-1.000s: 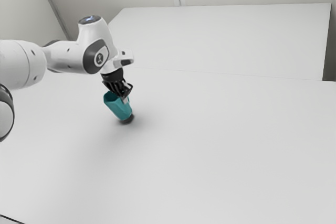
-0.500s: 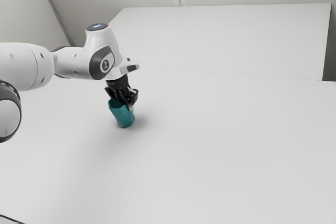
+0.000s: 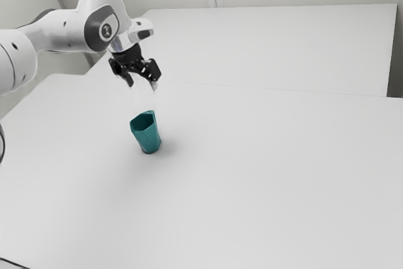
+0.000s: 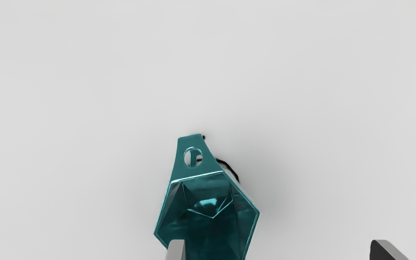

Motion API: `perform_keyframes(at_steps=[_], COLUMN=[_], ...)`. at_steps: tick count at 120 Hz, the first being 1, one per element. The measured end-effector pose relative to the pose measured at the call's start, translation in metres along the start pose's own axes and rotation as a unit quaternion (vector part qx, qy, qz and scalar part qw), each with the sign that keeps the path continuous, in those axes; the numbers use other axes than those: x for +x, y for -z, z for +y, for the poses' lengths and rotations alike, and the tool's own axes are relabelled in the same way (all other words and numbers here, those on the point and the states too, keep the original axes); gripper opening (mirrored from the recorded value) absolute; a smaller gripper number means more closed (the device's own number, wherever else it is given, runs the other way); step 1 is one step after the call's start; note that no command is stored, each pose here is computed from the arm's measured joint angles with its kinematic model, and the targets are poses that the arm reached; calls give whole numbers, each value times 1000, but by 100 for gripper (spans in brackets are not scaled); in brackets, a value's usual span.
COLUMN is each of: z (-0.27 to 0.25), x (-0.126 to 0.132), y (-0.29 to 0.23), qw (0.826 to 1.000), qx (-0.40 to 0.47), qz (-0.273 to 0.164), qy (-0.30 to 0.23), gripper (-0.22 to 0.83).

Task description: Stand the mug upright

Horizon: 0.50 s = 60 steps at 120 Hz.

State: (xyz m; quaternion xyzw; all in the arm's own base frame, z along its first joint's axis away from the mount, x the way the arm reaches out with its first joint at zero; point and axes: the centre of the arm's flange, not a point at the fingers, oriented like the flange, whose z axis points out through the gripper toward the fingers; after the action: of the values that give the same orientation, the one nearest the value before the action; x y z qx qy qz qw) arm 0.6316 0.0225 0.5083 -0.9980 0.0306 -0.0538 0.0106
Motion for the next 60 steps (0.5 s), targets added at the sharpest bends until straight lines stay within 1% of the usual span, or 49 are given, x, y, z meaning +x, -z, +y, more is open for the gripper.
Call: perform_keyframes(at_steps=[11, 25, 45, 60], z=[-3, -7, -2, -5], x=[10, 15, 10, 7], y=[31, 57, 60, 58], qw=[1000, 1000, 1000, 999], qx=[-1, -4, -8, -10], qz=[6, 1, -27, -40], qy=[-1, -3, -11, -14], gripper=[59, 60, 61, 61])
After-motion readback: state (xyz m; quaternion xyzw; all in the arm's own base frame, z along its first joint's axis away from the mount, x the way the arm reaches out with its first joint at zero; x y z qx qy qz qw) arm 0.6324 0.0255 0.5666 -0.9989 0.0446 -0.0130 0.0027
